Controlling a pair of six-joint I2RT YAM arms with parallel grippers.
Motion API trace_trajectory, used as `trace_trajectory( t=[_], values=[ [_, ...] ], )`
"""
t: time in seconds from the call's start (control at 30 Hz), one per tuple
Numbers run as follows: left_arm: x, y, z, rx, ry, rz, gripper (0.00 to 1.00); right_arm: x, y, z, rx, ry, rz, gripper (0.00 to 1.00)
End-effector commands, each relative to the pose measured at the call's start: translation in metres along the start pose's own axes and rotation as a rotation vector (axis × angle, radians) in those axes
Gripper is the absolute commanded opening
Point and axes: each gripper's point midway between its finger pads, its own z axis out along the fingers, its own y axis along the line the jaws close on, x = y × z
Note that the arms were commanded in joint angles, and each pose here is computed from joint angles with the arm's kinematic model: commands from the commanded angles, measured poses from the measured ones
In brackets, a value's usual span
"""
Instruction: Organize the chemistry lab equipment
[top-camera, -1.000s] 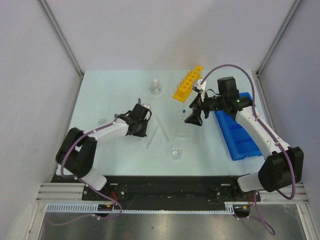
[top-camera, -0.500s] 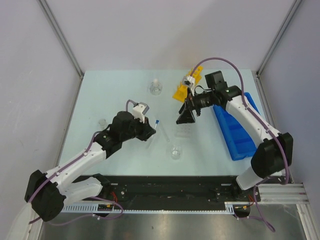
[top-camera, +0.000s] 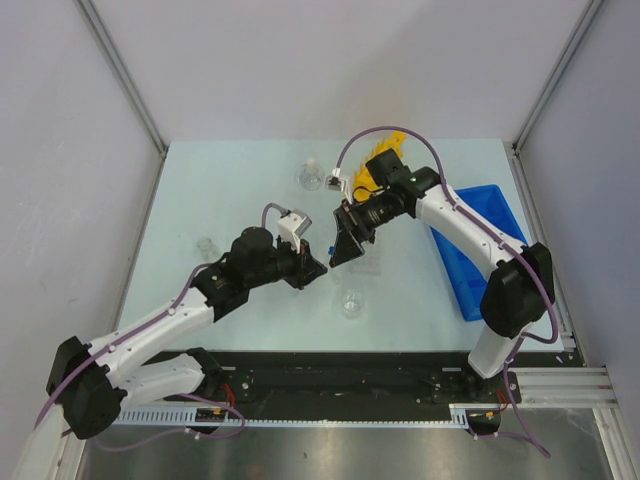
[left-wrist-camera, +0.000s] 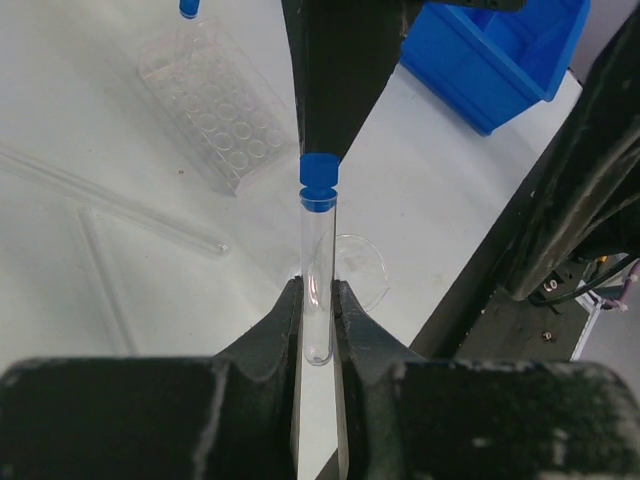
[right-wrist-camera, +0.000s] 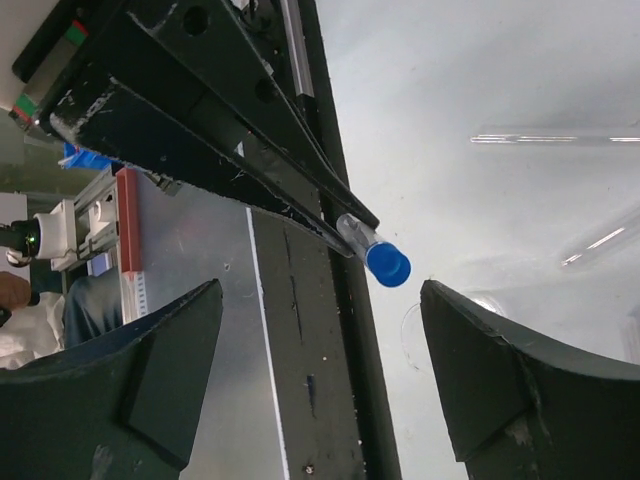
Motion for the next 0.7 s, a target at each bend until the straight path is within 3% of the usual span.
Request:
trace_trajectory(
  t=[0.0, 0.3, 0.67],
  values=[
    [-0.028, -0.021, -0.001, 0.066, -0.073, 0.004, 0.07, -0.005, -0.002, 0.002, 0.015, 0.008, 0.038, 0.84],
    [-0.029, -0.029, 0.001, 0.087, -0.074, 0.006, 0.07, -0.007, 0.002, 0.012, -0.026, 0.015, 0.061, 0.71],
    [-0.029, -0.033, 0.002, 0.097, -0.072, 0.012, 0.08, -0.007, 0.007, 0.015, -0.076, 0.008, 0.090, 0.35]
  ],
)
